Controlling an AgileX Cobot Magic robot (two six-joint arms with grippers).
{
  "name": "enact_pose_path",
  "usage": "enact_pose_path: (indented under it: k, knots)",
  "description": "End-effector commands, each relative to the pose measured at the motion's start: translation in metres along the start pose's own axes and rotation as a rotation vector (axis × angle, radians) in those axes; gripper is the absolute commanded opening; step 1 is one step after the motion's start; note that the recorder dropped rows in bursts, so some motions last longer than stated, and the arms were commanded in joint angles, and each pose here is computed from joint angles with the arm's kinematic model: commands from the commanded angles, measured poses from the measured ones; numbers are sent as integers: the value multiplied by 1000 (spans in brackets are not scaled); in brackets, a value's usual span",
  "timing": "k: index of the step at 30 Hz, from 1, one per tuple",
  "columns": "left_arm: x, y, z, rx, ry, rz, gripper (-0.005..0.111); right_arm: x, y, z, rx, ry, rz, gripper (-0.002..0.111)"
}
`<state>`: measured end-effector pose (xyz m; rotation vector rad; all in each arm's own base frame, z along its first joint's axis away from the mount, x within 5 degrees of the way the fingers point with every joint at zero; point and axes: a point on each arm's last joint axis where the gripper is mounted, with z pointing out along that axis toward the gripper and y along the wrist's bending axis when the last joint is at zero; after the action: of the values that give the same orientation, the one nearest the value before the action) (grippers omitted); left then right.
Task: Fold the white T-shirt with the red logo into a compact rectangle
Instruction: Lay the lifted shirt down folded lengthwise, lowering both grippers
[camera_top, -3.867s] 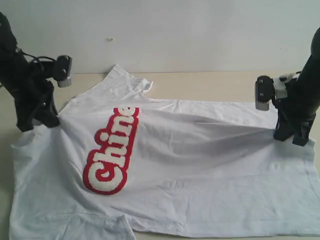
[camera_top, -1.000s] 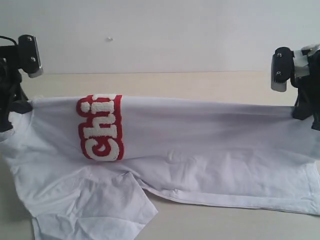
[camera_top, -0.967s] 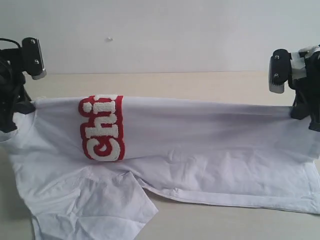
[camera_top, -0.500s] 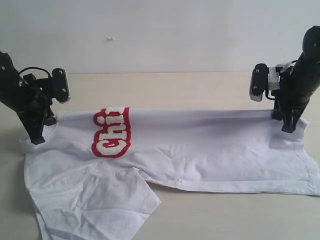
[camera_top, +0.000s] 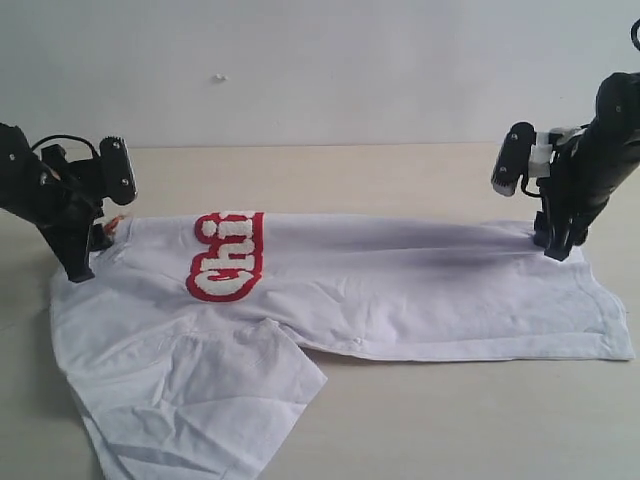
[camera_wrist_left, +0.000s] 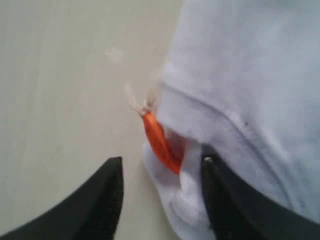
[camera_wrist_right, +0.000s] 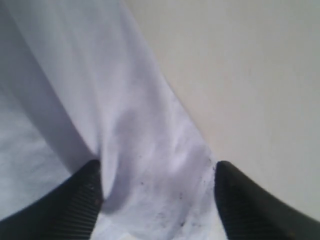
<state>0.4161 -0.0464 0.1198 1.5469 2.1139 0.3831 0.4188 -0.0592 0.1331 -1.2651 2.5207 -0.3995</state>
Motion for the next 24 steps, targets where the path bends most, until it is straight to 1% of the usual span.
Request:
enact_pose_path:
  k: [1, 3, 8, 11, 12, 14, 16, 19, 24]
  knots:
    - [2, 6, 5, -65, -23, -65, 68, 6, -4, 3, 7, 19, -4, 86]
    - [1, 9, 5, -91, -38, -104, 72, 6, -4, 3, 11, 17, -4, 88]
    - [2, 9, 8, -106, -44, -115, 68, 2, -9, 3, 62, -22, 18, 88]
    - [3, 8, 12, -102, -42, -132, 60, -1, -13, 2, 106, -60, 89, 88]
    - [4, 7, 14, -98, -40, -139, 56, -2, -14, 3, 115, -69, 104, 88]
    - [5, 4, 18, -86, -34, -138, 47, -2, -15, 4, 127, -81, 120, 88]
    - [6, 1, 22, -69, -26, -139, 42, -2, -15, 6, 130, -81, 119, 88]
    - [10, -4, 30, -52, -14, -145, 42, 3, -19, 7, 144, -85, 134, 88]
    - [20, -5, 37, -42, 3, -177, 42, 24, -32, 7, 178, -91, 284, 88]
